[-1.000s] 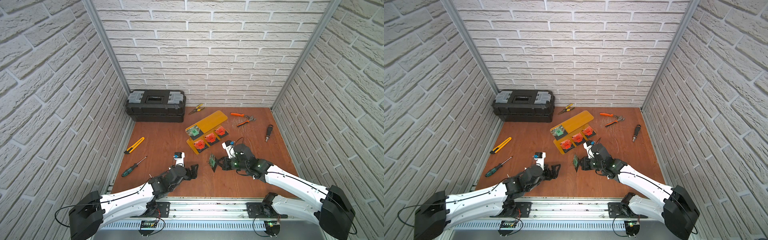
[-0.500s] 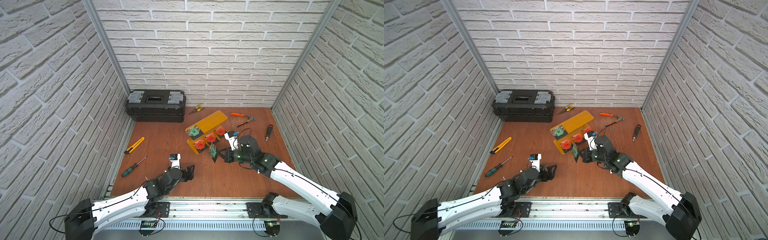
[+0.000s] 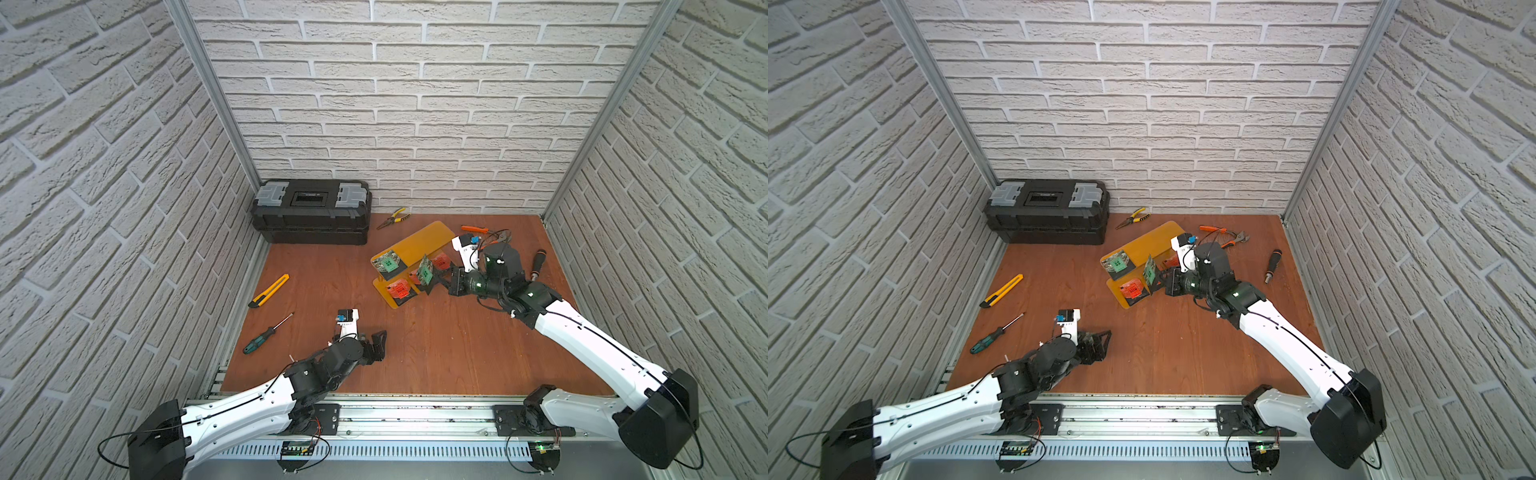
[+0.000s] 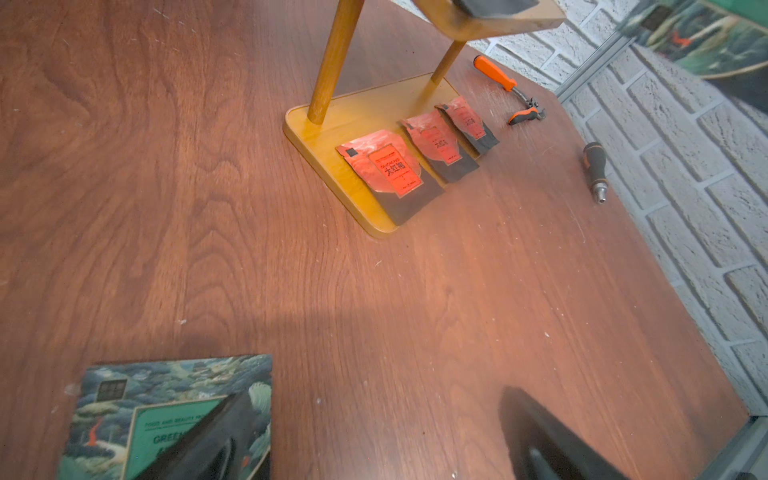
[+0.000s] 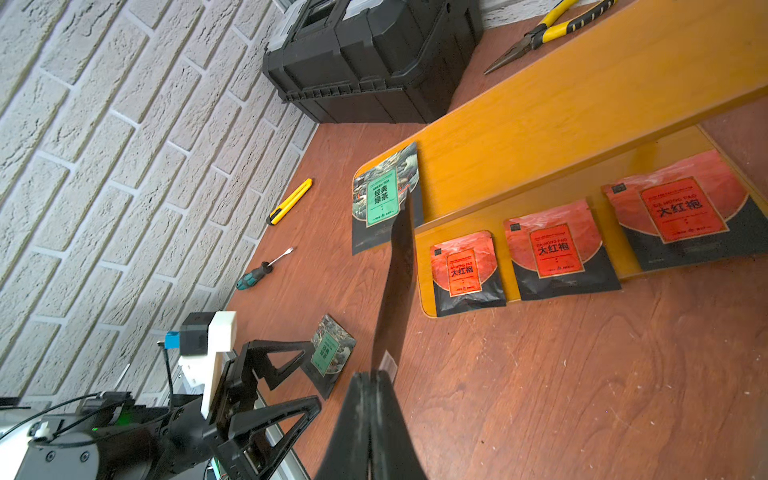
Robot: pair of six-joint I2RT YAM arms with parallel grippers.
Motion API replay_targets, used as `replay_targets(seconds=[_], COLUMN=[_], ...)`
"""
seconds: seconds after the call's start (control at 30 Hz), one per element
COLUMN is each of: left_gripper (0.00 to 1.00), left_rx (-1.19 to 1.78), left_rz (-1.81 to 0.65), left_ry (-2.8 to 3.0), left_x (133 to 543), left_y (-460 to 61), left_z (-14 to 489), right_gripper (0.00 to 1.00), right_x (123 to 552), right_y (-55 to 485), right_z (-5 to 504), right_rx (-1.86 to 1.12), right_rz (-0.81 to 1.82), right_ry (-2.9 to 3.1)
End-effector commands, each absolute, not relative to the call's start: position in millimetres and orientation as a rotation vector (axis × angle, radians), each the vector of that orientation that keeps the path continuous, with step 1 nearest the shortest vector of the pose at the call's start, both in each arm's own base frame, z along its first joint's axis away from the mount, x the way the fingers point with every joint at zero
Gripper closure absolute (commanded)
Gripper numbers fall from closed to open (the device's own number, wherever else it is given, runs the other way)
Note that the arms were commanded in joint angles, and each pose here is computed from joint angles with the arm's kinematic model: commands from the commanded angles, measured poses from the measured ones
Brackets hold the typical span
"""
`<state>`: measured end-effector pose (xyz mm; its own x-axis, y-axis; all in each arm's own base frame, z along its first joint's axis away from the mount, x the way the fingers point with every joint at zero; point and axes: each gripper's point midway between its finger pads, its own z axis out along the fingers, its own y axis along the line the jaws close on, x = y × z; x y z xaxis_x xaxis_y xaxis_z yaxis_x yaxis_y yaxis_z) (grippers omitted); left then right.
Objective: Place the tea bags on the shelf by color
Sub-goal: Place the tea bag on the shelf.
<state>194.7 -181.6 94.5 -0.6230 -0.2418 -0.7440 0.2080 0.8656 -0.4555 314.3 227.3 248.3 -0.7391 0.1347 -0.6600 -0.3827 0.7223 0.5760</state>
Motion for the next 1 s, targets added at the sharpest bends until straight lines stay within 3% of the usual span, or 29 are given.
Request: replay_targets(seconds=[0.0, 0.57, 0.97], left_gripper=[0.02, 0.02, 0.02], left_rx=[-0.056, -0.084, -0.091], left_rz=[-0.634, -0.635, -0.636], left_ry=[2.128, 2.097, 2.105], left_x=[196.9, 194.7, 193.8], left_y=[-175.7, -163.3, -162.2], left_z=[92.9, 94.0, 90.1], right_gripper=[0.97, 0.97, 0.97], right_x=[333.2, 409.0, 431.7], right_y=[233.3, 240.6, 230.9], right_z=[268.6, 254.0, 215.5], right_rx=[-0.221, -0.099, 0.026], right_rz=[0.989, 1.058, 1.003], right_ry=[2.133, 2.151, 2.257])
